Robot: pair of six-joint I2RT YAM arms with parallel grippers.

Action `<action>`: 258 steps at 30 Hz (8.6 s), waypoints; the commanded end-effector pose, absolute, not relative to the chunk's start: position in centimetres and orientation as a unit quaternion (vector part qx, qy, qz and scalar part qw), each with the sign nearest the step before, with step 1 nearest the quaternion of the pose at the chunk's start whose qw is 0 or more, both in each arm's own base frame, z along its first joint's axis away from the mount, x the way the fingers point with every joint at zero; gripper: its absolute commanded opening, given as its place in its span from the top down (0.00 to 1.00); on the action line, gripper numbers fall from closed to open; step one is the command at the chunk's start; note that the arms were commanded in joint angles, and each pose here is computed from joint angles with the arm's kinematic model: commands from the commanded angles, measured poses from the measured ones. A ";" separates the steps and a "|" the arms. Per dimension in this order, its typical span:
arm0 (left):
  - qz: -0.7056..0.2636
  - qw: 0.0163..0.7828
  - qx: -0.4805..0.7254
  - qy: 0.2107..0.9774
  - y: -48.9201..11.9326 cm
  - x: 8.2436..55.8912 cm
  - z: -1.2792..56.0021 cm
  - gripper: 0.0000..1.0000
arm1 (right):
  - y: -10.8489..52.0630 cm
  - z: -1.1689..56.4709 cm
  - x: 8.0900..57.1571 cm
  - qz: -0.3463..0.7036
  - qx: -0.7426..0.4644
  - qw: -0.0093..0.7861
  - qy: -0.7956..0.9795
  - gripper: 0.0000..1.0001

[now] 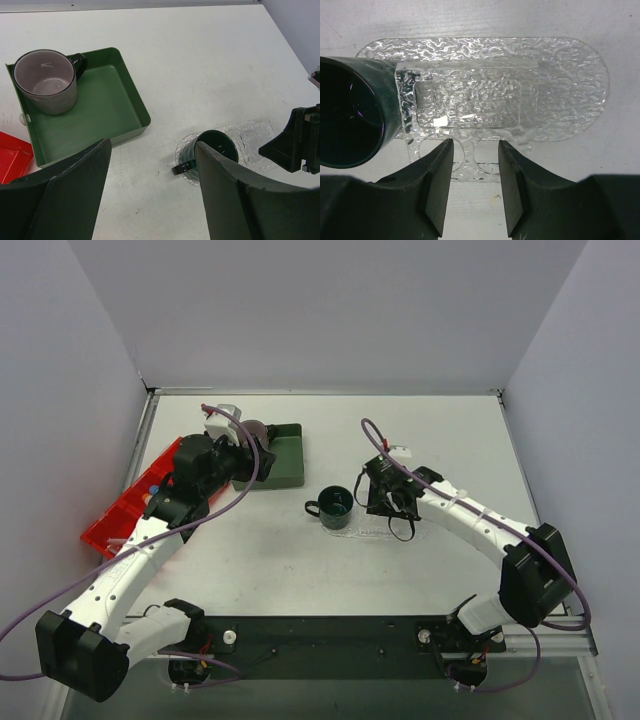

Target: Prepare toiletry sets of a toothbrush and toothpaste on the tray

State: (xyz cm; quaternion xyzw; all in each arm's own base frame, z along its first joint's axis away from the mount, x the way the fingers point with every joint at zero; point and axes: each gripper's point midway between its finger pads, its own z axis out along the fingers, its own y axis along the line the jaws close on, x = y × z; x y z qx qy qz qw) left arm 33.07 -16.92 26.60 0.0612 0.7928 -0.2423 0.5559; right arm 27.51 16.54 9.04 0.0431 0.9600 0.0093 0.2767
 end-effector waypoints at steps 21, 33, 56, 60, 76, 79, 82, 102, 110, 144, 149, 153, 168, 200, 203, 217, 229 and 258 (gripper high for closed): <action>-0.199 0.557 0.040 0.805 -15.6 35.0 26.2 0.22 | 15.2 17.9 26.6 0.107 0.051 0.383 0.916 0.62; -0.163 0.507 -0.028 0.846 -11.7 39.5 22.1 0.26 | 10.5 19.1 24.3 0.126 0.064 0.406 0.903 0.58; 0.007 0.414 -0.055 0.909 -7.5 50.3 14.9 0.40 | 6.3 17.6 22.8 0.093 0.050 0.419 0.902 0.57; -0.008 0.407 -0.061 0.911 -7.3 51.0 14.4 0.39 | 6.3 17.4 22.8 0.096 0.051 0.416 0.903 0.57; -0.014 0.365 -0.047 0.930 -8.0 52.7 11.8 0.53 | 6.2 17.4 22.6 0.096 0.056 0.421 0.900 0.56; -0.017 0.368 -0.041 0.929 -8.4 52.7 11.8 0.58 | 6.1 17.4 22.6 0.095 0.058 0.422 0.900 0.56; -0.024 0.375 -0.028 0.926 -8.9 52.8 11.9 0.61 | 6.1 17.3 22.6 0.094 0.057 0.420 0.901 0.56; -0.022 0.332 -0.014 0.943 -9.9 53.3 9.5 0.66 | 5.9 16.8 22.7 0.086 0.062 0.411 0.905 0.56; -0.011 0.314 -0.013 0.949 -9.8 53.3 7.9 0.65 | 5.9 16.7 22.8 0.085 0.063 0.409 0.906 0.56; -0.103 0.510 0.056 0.852 -18.4 43.6 27.3 1.00 | 10.0 24.6 23.0 0.192 0.053 0.441 0.875 0.56; -0.166 0.502 0.083 0.845 -22.1 40.4 27.5 1.00 | 13.4 27.4 23.2 0.190 0.018 0.461 0.867 0.54; -0.182 0.502 0.100 0.840 -23.9 38.7 27.4 1.00 | 15.9 28.4 24.0 0.173 -0.003 0.466 0.868 0.52; -0.222 0.505 0.139 0.822 -27.7 34.9 28.3 1.00 | 24.2 28.5 28.0 0.143 -0.056 0.464 0.872 0.51; -0.244 0.521 0.151 0.804 -29.2 32.8 29.3 1.00 | 26.1 23.2 31.9 0.066 -0.047 0.461 0.884 0.73; -0.251 0.522 0.155 0.800 -29.4 32.7 29.6 1.00 | 26.1 22.8 32.0 0.059 -0.048 0.460 0.885 0.88; -0.301 0.518 0.173 0.782 -30.8 31.6 30.4 0.89 | 25.2 23.9 32.2 0.077 -0.033 0.473 0.877 1.00; -0.343 0.556 0.192 0.732 -29.5 31.0 33.5 0.32 | 22.3 27.1 30.8 0.124 -0.053 0.500 0.855 1.00; -0.273 0.573 0.097 0.767 -21.4 36.6 31.3 0.28 | 3.4 15.7 27.3 0.061 -0.017 0.380 0.923 1.00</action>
